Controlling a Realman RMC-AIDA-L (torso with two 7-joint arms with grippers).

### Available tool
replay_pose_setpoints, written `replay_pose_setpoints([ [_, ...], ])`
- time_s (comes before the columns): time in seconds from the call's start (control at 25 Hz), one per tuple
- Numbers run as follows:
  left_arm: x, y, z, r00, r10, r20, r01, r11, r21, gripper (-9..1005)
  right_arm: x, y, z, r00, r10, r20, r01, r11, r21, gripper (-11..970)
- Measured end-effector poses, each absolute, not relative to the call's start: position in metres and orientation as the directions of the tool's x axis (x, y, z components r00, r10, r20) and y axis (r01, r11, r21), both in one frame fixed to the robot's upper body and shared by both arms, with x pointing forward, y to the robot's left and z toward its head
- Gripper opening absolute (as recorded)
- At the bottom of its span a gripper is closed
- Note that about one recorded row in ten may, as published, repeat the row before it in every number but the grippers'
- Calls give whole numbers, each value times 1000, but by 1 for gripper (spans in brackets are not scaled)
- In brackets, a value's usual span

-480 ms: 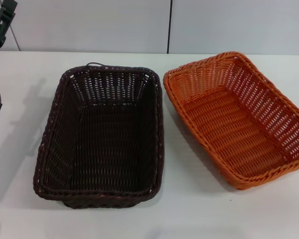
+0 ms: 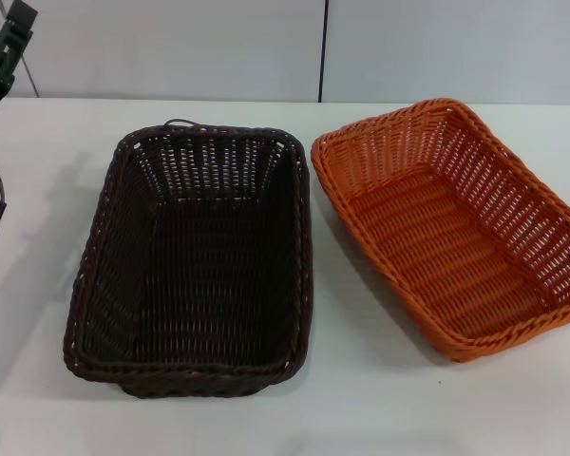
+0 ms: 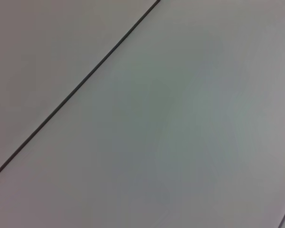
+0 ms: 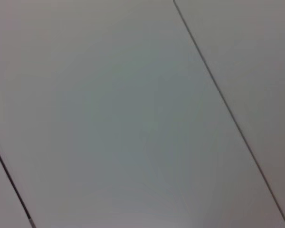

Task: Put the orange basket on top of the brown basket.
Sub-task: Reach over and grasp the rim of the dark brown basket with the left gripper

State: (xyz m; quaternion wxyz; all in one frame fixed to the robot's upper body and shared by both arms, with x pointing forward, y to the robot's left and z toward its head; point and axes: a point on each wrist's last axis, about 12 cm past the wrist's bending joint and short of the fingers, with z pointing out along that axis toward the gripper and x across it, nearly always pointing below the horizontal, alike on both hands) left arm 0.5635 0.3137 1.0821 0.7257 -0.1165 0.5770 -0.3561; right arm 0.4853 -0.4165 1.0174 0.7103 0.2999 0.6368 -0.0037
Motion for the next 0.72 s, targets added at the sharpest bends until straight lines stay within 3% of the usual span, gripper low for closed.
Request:
replay_pose_setpoints([
  [0.72,567,309,1087,47,-626,-779,428,717,-550,859,493,-416,1022,142,328,-934,339,870,358,808],
])
